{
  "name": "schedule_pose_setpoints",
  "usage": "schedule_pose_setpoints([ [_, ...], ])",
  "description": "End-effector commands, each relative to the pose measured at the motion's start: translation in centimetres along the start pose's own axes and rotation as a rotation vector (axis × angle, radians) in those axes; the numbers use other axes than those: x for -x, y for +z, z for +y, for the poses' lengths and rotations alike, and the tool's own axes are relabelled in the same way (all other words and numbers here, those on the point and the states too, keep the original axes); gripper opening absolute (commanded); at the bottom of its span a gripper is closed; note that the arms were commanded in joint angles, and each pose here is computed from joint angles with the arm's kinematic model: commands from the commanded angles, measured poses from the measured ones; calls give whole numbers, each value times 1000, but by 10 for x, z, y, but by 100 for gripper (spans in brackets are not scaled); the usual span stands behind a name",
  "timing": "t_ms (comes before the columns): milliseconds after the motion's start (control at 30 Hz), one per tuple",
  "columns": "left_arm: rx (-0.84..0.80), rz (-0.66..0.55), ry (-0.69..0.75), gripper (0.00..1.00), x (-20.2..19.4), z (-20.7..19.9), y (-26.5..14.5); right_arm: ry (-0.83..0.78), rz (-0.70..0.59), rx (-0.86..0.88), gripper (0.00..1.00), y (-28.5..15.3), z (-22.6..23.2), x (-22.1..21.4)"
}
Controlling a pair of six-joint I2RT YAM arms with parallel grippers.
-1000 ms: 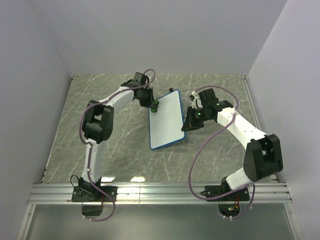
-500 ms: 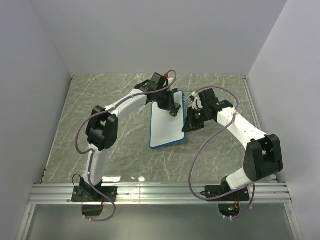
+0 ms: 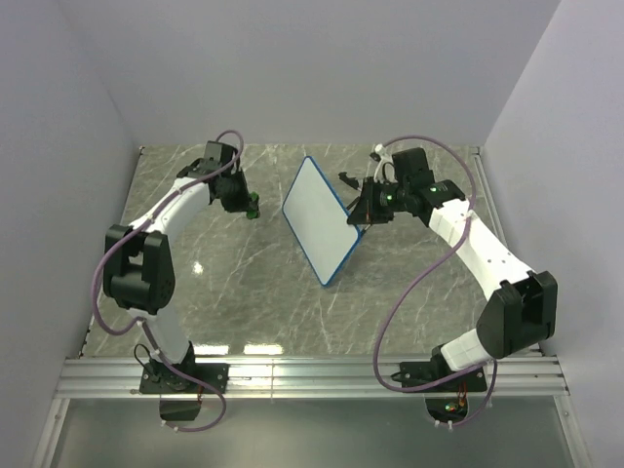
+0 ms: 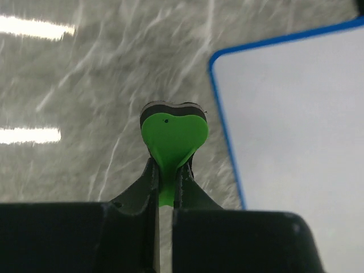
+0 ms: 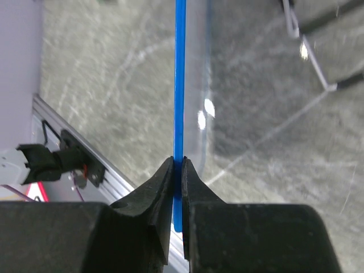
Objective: Erase the whiteboard
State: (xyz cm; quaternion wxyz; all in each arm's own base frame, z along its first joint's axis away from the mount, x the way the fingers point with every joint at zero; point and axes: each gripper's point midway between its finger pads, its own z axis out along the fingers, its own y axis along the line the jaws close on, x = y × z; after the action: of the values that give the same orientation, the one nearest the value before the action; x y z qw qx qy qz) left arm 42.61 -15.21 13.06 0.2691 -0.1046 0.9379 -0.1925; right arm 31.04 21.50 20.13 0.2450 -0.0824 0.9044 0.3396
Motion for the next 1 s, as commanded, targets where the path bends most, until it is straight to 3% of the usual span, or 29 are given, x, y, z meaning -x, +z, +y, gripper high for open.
schedule_pose_setpoints([
  [0,54,4,-11,0,-19,11,-12,-90,-180,78,0,-31,40,47],
  [200,32,52,-55,0,-47,18,-7,-80,-263,117,0,-37,56,77],
  [367,23,89,-60,0,-60,22,0,-76,-220,128,0,-28,60,86],
  [967,-3,167,-72,0,-84,28,29,-85,30,71,0,18,20,-30],
])
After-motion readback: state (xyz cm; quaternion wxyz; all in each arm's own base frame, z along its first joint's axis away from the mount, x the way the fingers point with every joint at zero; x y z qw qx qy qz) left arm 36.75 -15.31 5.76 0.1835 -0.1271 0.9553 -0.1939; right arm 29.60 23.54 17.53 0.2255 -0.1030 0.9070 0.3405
